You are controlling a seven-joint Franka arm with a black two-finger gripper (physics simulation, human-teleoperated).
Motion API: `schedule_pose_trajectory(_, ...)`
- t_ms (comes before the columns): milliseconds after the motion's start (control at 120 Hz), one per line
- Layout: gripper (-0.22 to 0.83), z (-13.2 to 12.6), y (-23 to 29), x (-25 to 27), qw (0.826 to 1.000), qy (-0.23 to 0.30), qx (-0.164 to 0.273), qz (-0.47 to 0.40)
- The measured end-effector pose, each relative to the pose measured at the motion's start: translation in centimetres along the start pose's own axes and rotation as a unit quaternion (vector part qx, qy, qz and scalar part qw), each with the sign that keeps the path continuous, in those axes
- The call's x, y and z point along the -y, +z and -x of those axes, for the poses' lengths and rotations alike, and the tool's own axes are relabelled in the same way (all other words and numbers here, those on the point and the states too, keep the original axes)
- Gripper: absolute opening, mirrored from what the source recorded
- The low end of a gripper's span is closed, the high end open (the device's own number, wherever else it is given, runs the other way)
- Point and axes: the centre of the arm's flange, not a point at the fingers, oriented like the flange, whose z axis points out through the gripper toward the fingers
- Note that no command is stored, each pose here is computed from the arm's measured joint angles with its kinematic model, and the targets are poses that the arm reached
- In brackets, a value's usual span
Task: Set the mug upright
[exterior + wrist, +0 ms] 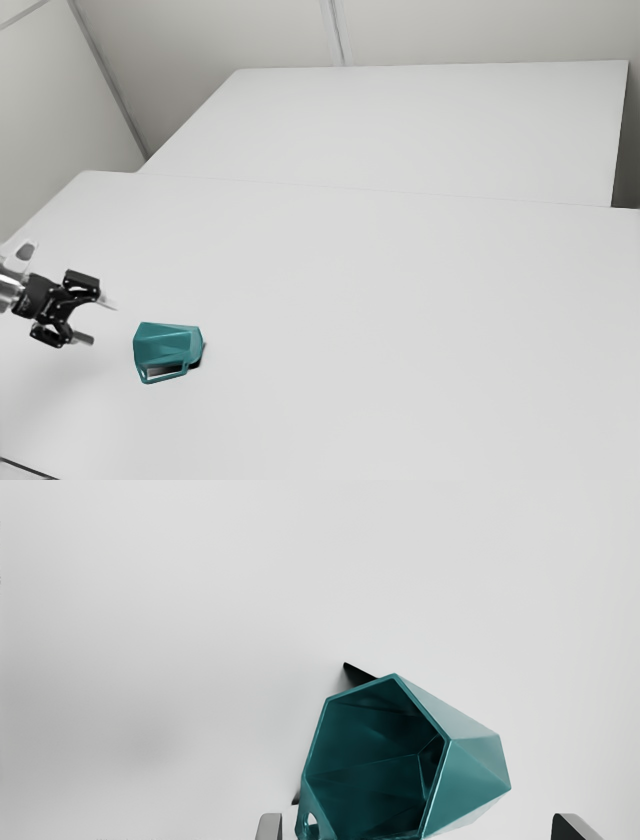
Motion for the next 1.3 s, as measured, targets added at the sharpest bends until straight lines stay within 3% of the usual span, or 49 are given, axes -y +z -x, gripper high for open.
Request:
schedule_pose_trajectory(225, 0.60, 0.4, 1.8, 1.6, 0.998, 0.051, 0.040, 0.010)
schedule_pose_trajectory(525, 0.60, 0.5, 3.9, 0.3, 0.991, 0.116, 0.058, 0.043)
schedule_pose_trajectory(1167, 0.60, 0.9, 8.2, -0.4, 0.981, 0.160, 0.046, 0.098)
schedule_pose_trajectory(1300, 0.55, 0.9, 8.9, -1.0, 0.979, 0.172, 0.047, 0.100)
